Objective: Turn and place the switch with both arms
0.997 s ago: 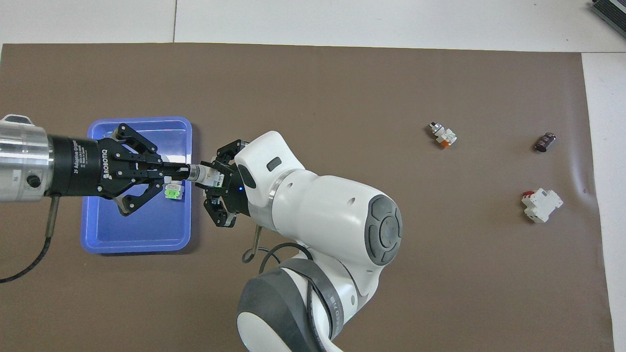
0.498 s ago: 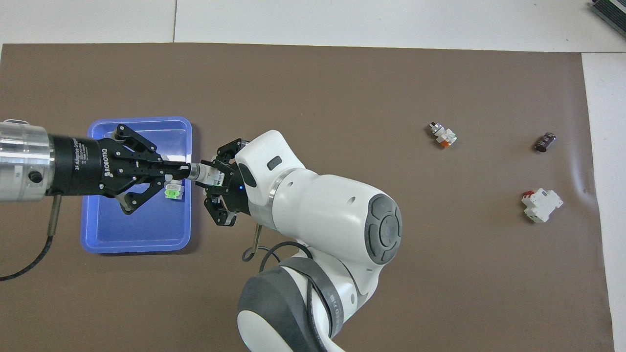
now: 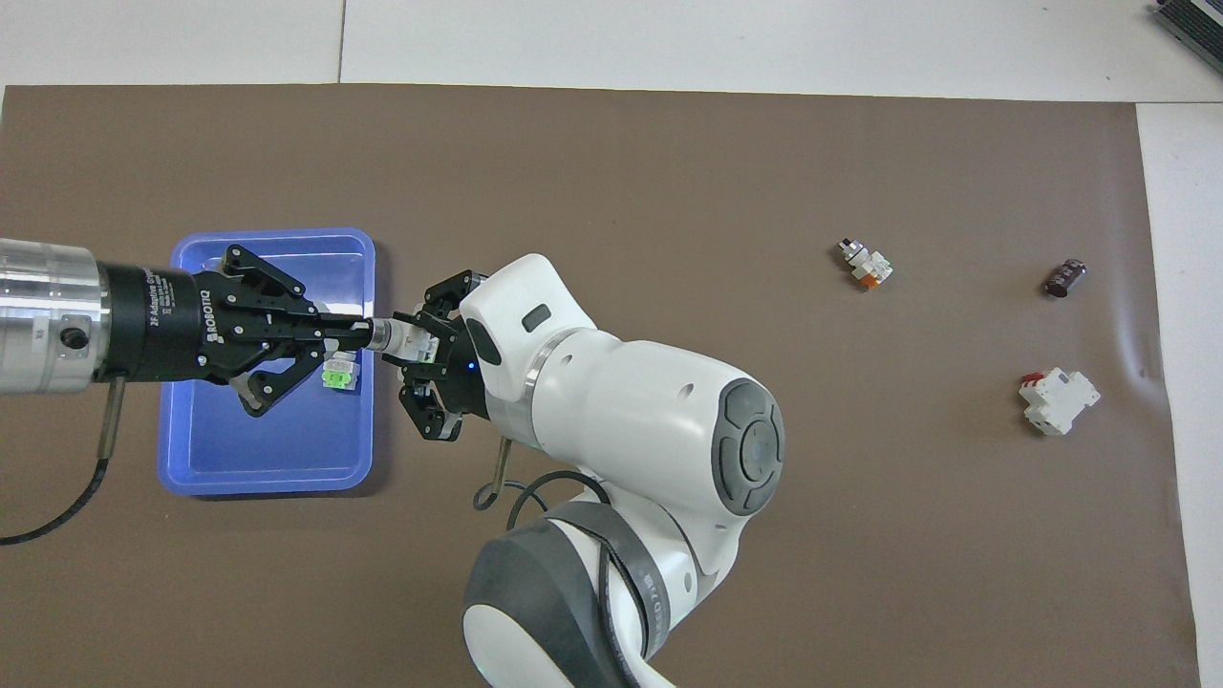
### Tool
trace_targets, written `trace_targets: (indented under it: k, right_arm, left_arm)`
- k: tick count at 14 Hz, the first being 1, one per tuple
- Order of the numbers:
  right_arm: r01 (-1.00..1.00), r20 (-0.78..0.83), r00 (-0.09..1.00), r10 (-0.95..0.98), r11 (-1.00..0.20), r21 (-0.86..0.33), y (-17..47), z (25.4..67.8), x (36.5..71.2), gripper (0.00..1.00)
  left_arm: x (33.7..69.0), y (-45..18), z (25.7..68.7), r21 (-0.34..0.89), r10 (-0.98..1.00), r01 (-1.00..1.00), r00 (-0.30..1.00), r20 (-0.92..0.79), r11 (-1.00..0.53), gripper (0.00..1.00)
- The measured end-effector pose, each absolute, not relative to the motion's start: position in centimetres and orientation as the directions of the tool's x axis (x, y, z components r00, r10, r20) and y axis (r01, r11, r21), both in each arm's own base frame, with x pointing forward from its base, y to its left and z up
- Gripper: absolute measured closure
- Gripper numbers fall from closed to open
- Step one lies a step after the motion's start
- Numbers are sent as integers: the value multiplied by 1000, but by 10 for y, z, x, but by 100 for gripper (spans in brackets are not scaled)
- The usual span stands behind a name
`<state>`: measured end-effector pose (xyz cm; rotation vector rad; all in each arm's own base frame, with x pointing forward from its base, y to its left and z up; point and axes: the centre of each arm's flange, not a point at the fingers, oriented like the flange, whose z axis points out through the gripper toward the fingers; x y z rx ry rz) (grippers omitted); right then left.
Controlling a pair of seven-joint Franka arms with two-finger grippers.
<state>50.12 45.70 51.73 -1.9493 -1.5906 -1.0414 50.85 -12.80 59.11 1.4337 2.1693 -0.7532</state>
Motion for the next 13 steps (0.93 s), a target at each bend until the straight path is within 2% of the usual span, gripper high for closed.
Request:
trace_targets:
  k: [9, 10, 13]
  right_arm:
    - [957, 758, 69, 648, -258, 133, 457, 515, 500, 67]
    - [957, 758, 70, 649, -258, 132, 457, 514, 500, 63]
    - [958, 758, 68, 649, -256, 133, 454, 520, 500, 28]
  left_arm:
    - [507, -132, 590, -220, 696, 912, -408, -591, 348, 91]
    - [507, -133, 591, -220, 695, 911, -410, -591, 349, 91]
    - [510, -132, 597, -205, 686, 907, -413, -599, 367, 91]
